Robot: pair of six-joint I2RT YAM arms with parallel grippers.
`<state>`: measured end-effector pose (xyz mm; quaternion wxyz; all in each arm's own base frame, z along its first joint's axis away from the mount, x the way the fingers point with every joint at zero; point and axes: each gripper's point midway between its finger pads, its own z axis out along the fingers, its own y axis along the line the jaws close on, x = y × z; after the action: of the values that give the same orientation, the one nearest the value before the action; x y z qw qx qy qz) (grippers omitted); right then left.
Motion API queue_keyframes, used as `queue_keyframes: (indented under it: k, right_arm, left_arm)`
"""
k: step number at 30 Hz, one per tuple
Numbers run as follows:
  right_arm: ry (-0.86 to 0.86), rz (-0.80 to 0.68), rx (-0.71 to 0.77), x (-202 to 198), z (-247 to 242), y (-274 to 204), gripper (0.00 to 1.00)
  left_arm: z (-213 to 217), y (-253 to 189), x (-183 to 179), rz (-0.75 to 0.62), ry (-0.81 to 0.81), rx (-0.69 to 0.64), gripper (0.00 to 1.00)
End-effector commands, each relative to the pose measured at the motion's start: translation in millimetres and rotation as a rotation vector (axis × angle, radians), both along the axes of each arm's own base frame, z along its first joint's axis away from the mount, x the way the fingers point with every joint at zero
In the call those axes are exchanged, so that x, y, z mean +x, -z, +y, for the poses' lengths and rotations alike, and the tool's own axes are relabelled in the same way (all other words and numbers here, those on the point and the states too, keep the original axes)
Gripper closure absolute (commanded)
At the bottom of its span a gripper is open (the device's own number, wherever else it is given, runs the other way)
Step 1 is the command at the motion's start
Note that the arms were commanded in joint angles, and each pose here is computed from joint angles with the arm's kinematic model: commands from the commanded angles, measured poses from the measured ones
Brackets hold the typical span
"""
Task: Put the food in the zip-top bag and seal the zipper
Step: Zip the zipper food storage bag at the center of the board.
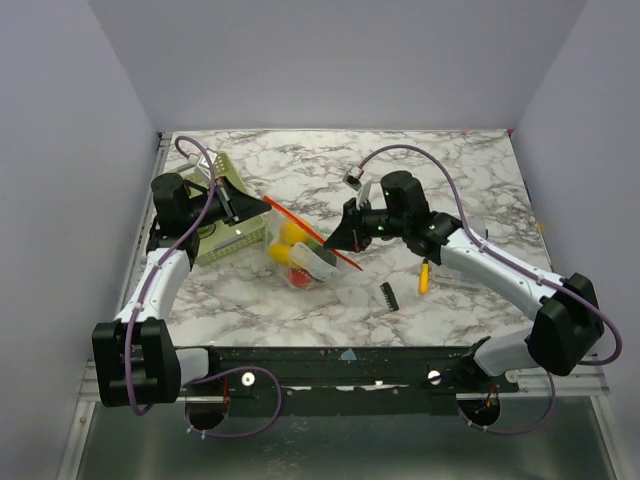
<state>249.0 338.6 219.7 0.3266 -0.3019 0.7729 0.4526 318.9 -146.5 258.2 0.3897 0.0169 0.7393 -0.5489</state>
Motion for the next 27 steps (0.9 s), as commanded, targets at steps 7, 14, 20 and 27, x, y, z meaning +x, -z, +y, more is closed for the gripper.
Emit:
queue_keyframes:
  k: [7,14,20,27]
  right_arm:
    - [0.09,0.094,-0.168,-31.1,-46.9,43.2,0.99]
    - [0.159,0.121,-0.237,-40.5,-69.6,58.9,0.99]
    - [0.186,0.14,-0.274,-49.9,-83.3,70.4,0.99]
    - [0.261,0.081,-0.246,-34.8,-84.8,48.2,0.6]
  left_arm:
    - [25.6,-6.7,22.8,-0.034,-0.136,0.052,1.0]
    - [29.6,-3.7,25.1,-0.022,-0.153,0.057,1.0]
    - [30.9,-4.2,24.8,-0.018,-0.16,0.057,1.0]
    - [31.0,-13.8,21.7,0.046,-0.224,0.076,1.0]
